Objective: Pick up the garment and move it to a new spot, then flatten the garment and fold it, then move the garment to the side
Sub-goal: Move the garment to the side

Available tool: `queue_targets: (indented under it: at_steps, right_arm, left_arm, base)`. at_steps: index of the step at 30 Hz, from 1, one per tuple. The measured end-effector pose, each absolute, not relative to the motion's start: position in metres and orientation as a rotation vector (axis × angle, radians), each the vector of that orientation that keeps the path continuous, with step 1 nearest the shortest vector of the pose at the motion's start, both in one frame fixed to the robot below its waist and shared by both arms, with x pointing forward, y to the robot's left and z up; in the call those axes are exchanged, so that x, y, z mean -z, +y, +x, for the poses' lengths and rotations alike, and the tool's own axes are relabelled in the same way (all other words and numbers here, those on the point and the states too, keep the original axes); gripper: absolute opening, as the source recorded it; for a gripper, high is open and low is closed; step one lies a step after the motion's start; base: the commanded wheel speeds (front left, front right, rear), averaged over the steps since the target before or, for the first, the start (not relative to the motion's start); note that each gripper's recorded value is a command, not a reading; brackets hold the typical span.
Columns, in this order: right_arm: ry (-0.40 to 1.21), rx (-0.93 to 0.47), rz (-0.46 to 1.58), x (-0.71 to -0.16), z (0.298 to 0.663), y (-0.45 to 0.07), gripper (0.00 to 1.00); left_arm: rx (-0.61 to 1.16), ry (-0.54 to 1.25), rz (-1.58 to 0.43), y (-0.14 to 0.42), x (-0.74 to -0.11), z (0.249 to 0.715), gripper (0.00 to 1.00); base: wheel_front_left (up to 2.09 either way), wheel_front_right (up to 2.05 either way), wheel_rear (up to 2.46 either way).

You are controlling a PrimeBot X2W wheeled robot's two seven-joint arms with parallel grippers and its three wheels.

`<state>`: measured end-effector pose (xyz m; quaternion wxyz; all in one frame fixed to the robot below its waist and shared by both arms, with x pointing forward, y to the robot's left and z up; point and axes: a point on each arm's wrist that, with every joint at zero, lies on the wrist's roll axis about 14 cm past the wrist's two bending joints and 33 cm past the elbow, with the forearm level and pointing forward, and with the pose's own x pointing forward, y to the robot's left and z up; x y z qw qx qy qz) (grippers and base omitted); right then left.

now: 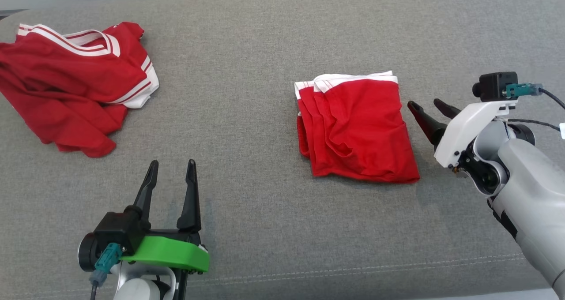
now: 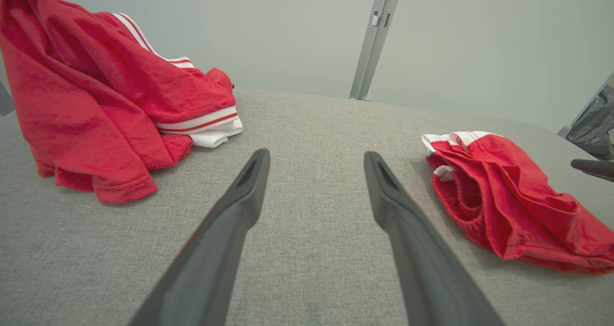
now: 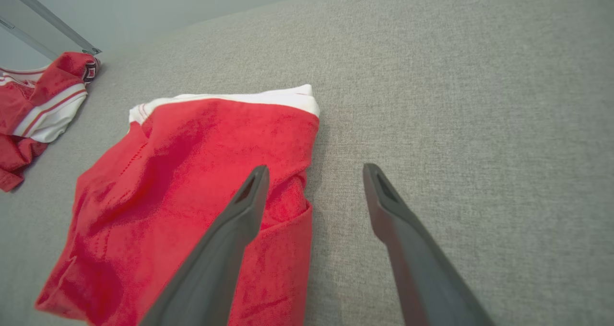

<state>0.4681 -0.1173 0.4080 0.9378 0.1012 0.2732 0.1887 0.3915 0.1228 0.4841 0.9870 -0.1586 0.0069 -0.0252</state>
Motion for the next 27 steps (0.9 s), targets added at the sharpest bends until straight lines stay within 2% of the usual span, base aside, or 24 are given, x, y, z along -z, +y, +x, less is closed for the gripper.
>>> queue_targets:
  at_steps: [5, 20, 21, 22, 23, 24, 25, 27]
  right_arm:
    - [0.628, -0.374, 0.24, -0.384, 0.457, -0.114, 1.0]
    - [0.764, -0.38, 0.337, -0.361, 0.444, -0.089, 1.0]
    - [0.769, -0.383, 0.34, -0.36, 0.443, -0.088, 0.95]
    - [0.769, -0.386, 0.342, -0.361, 0.444, -0.086, 0.65]
    - [0.768, -0.389, 0.342, -0.362, 0.444, -0.085, 0.44]
    - [0.767, -0.392, 0.34, -0.362, 0.444, -0.084, 0.34]
    - [0.769, -0.396, 0.339, -0.363, 0.444, -0.083, 0.17]
    - [0.774, -0.402, 0.335, -0.363, 0.444, -0.082, 0.0]
  left_arm:
    - [0.032, 0.026, -0.315, 0.128, -0.48, 0.39, 1.0]
    - [-0.001, 0.038, -0.307, 0.138, -0.475, 0.388, 1.0]
    - [-0.002, 0.039, -0.306, 0.138, -0.474, 0.387, 1.0]
    - [-0.003, 0.039, -0.306, 0.138, -0.474, 0.387, 1.0]
    - [-0.003, 0.04, -0.305, 0.139, -0.474, 0.387, 1.0]
    - [-0.004, 0.04, -0.305, 0.139, -0.474, 0.387, 1.0]
    - [-0.004, 0.041, -0.305, 0.139, -0.474, 0.386, 1.0]
    - [-0.006, 0.04, -0.304, 0.14, -0.474, 0.386, 1.0]
  base:
    - [0.0, 0.0, 0.0]
    - [0.0, 0.0, 0.0]
    - [0.0, 0.0, 0.0]
    - [0.0, 0.0, 0.0]
    - [0.0, 0.0, 0.0]
    - [0.0, 0.0, 0.0]
    - [0.0, 0.0, 0.0]
    - [0.0, 0.0, 0.0]
